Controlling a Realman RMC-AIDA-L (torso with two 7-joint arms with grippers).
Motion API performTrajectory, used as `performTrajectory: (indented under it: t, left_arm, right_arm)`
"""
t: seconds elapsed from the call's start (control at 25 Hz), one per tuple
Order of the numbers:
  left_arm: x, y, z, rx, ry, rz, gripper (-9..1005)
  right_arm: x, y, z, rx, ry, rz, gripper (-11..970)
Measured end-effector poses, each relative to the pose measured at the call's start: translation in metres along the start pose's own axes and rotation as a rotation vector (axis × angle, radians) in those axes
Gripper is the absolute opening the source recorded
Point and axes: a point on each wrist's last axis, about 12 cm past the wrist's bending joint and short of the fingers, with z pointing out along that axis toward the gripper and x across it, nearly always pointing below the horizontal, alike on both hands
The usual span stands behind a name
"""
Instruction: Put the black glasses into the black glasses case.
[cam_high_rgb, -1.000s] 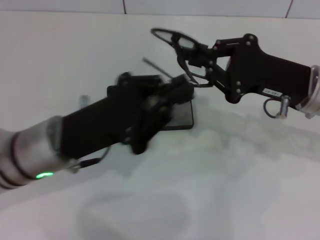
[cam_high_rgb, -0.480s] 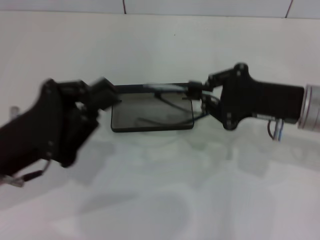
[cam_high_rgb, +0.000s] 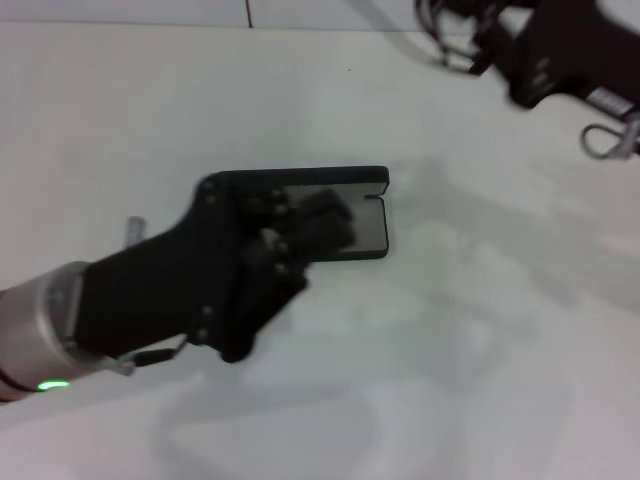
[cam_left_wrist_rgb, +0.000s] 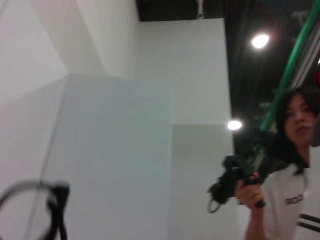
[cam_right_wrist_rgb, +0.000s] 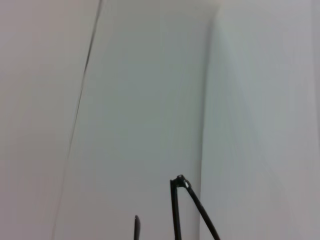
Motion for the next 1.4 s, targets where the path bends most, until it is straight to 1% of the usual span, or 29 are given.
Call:
performTrajectory:
  t: [0.08, 0.12, 0.16, 0.24, 0.4, 0.64, 0.84, 1.2, 1.24, 1.28, 1.4]
  left_arm:
    - [0.007, 0.0, 0.013, 0.039, -0.009, -0.018, 86]
    - [0.007, 0.0, 0.013, 0.039, -0.009, -0.018, 86]
    - [0.009, 0.0, 0.02, 0.059, -0.012, -0.025, 86]
    - [0.01, 0.0, 0.025, 0.078, -0.012, -0.029, 86]
    - [0.011, 0.001, 0.026, 0.086, -0.011, -0.031, 86]
    - [0.011, -0.001, 0.025, 0.079, -0.011, -0.033, 86]
    - [0.013, -0.002, 0.024, 0.089, -0.001, -0.041, 86]
    - [0.016, -0.005, 0.032, 0.168, 0.03, -0.081, 87]
    - [0.016, -0.005, 0.032, 0.168, 0.03, -0.081, 87]
    - [0.018, -0.006, 0.036, 0.192, 0.035, -0.09, 87]
    - [0.018, -0.007, 0.037, 0.198, 0.033, -0.093, 87]
  right_arm:
    - [-0.003, -0.007, -0.005, 0.001, -0.079, 0.102, 77]
    - [-0.004, -0.011, -0.006, -0.002, -0.112, 0.154, 77]
    - [-0.004, -0.013, -0.007, -0.005, -0.127, 0.186, 77]
    - [-0.005, -0.019, -0.008, -0.019, -0.171, 0.291, 76]
    - [-0.008, -0.019, -0.012, -0.057, -0.196, 0.403, 76]
    - [-0.013, -0.012, -0.017, -0.119, -0.243, 0.501, 76]
    - [-0.014, -0.004, -0.016, -0.173, -0.276, 0.554, 76]
    - [-0.011, 0.006, -0.006, -0.284, -0.327, 0.689, 76]
    - [-0.012, 0.007, -0.006, -0.295, -0.333, 0.699, 76]
    - [-0.012, 0.007, -0.006, -0.301, -0.337, 0.706, 76]
    - [-0.013, 0.008, -0.007, -0.311, -0.348, 0.718, 76]
